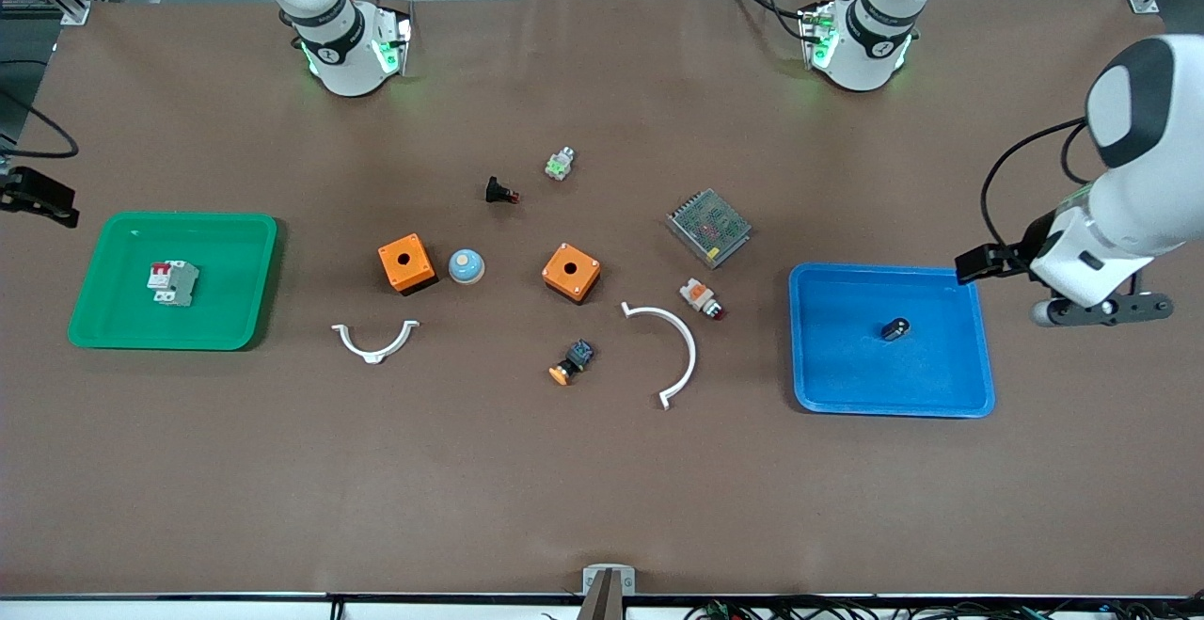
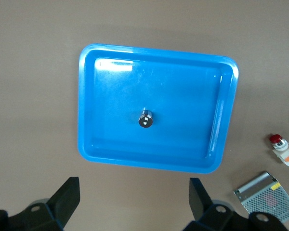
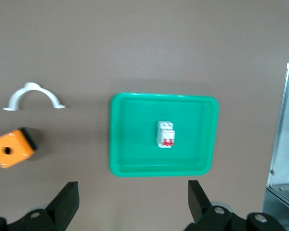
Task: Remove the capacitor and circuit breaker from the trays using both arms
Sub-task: 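Reach the left gripper over the blue tray while the right gripper reaches the green tray, then grasp the black capacitor with the left gripper while the right gripper grasps the breaker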
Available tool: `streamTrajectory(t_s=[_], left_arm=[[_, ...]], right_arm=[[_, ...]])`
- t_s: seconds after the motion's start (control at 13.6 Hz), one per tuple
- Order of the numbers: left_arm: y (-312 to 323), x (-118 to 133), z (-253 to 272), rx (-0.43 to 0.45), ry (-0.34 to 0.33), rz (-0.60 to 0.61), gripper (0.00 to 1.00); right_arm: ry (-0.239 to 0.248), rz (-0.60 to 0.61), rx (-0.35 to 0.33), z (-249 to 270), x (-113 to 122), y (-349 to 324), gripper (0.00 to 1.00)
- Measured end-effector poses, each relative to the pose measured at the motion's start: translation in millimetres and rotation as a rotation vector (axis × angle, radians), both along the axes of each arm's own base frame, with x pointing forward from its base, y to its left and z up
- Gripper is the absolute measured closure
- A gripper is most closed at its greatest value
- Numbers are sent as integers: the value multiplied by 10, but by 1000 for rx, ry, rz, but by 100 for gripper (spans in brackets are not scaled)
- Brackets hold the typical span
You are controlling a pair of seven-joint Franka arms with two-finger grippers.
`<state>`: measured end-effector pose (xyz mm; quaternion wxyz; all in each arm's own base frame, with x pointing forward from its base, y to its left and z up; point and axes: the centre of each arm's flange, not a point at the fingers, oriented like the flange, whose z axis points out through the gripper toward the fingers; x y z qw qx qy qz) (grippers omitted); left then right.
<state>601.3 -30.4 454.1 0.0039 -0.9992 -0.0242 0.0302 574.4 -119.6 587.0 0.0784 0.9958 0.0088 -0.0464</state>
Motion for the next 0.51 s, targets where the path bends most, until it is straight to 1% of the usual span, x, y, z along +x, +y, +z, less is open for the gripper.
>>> streamTrajectory(t_s=[0.07,0.22,0.37,0.51], left_arm=[[-5,-18,-133,-1,-6,-1,0],[-12,-50,-334,-3,-23,-2,0],[-17,-76,-538,-6,-40,-4,0],[-26,-78,-808,-5,-69,-13,0]], right_arm=[[21,-29,1,-171,28,-268,0],[44,-58,6,-522,72,-787,0],[63,-40,23,-906,80,-1185,0],[65,-9,60,-1354,52,-1463,0]])
